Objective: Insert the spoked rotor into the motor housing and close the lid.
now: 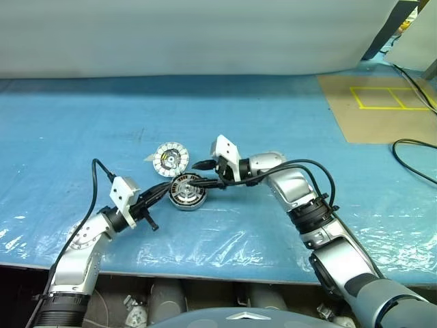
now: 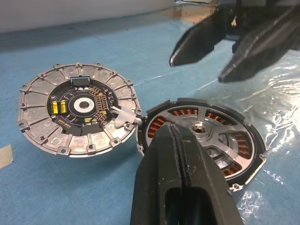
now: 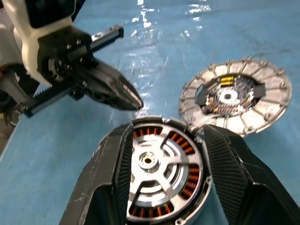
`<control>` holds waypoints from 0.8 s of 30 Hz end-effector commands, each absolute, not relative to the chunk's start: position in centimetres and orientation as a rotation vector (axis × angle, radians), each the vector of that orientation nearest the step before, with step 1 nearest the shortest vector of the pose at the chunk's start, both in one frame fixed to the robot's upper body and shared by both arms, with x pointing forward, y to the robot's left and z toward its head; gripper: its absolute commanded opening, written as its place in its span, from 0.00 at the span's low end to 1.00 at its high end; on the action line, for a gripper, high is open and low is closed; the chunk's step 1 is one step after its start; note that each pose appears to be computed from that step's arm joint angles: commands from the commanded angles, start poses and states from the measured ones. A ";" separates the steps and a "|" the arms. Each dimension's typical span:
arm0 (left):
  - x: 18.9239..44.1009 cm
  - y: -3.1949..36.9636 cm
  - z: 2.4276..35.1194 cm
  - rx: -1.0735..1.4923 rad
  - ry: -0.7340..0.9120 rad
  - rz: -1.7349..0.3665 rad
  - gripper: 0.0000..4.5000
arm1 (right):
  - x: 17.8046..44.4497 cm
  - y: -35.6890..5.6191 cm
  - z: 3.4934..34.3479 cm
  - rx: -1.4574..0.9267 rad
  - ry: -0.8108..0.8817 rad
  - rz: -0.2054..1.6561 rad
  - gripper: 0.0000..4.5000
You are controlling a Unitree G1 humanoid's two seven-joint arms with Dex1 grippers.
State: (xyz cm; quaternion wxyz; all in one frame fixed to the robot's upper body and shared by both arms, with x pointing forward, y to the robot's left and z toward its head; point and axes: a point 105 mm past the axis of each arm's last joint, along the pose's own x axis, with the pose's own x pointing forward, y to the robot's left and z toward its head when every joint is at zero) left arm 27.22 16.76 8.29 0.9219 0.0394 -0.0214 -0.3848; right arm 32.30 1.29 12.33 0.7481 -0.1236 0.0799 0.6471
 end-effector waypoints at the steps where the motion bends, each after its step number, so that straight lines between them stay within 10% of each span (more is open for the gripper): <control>1: 27.1 16.6 8.9 0.098 -0.074 -0.798 0.00 | 32.2 1.9 12.2 -0.302 0.145 1.401 0.28; 5: 27.1 16.7 8.9 0.098 -0.073 -0.794 0.00 | 31.9 2.6 10.5 -0.332 0.178 1.393 0.01; 13: 27.2 16.8 9.1 0.103 -0.073 -0.793 0.00 | 31.4 0.8 5.4 -0.492 0.334 1.367 0.01; 24: 27.6 19.6 7.5 0.126 0.020 -0.684 0.00 | 32.2 1.9 14.4 -0.197 0.048 1.400 0.01</control>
